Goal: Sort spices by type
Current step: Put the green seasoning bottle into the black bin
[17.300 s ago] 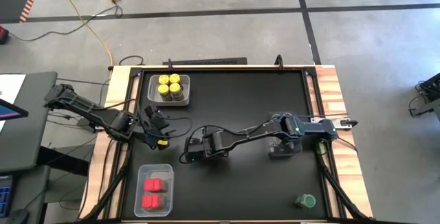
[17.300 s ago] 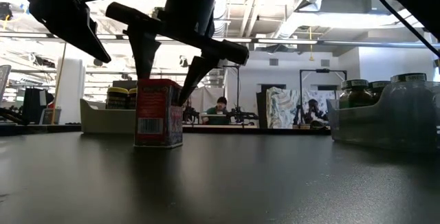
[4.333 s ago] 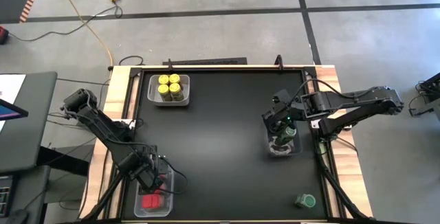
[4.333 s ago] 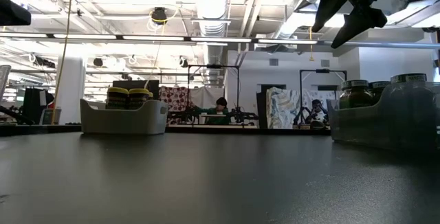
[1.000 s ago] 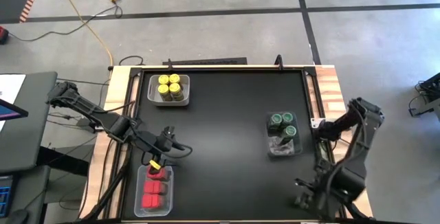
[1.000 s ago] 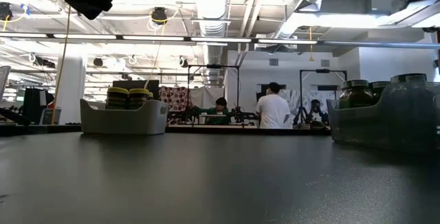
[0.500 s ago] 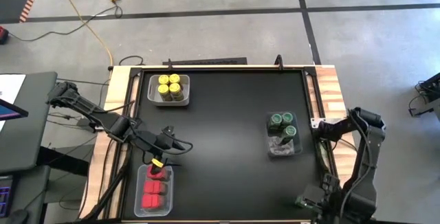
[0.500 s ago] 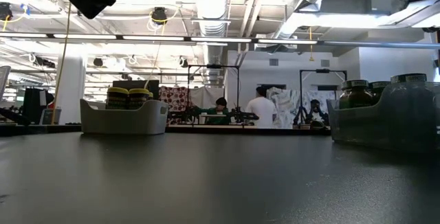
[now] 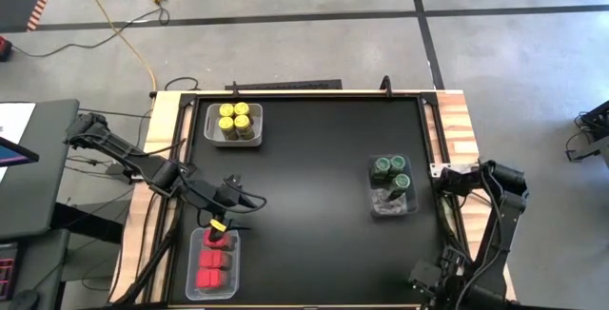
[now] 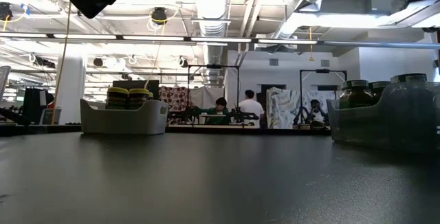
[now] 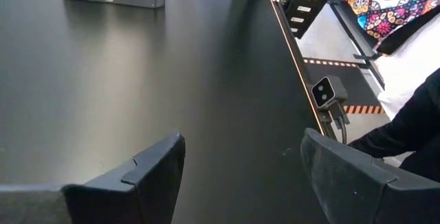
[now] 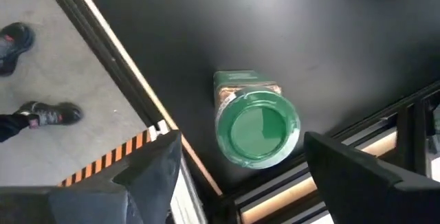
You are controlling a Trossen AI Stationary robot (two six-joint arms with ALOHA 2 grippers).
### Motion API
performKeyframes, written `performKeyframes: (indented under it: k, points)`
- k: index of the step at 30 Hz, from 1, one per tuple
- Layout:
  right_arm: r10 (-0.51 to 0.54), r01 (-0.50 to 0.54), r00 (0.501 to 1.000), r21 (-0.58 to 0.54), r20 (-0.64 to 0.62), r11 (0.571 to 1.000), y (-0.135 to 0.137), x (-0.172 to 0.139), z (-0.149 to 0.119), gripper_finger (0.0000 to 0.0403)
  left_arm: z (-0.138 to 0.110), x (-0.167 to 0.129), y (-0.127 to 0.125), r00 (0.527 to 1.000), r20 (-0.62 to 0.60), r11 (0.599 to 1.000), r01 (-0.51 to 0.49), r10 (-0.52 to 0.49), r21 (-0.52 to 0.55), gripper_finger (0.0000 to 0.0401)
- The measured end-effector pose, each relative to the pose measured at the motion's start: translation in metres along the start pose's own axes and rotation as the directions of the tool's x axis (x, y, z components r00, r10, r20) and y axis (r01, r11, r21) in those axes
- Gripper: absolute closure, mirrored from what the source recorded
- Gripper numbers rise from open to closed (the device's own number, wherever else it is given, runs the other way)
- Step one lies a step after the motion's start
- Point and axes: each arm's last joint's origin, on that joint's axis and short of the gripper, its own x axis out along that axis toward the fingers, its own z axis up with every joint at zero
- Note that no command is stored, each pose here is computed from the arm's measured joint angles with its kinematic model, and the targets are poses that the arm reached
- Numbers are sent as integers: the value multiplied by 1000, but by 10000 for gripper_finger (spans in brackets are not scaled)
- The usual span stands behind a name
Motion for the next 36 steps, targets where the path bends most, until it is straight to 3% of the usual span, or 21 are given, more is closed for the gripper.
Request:
performKeyframes:
  k: [19, 23, 36]
  points:
    - [4, -4, 1000, -19, -4, 1000, -2, -3, 2, 72, 0, 0, 0, 1000, 0, 1000, 0, 0, -1, 122]
    - [-9, 9, 1000, -22, -7, 1000, -6, 8, 1, 72, 0, 0, 0, 1000, 5, 1000, -12, 12, -2, 122]
    - [103, -103, 994, 19, -23, 995, -19, 42, 1, 72, 0, 0, 0, 1000, 6, 1000, -13, 13, -6, 122]
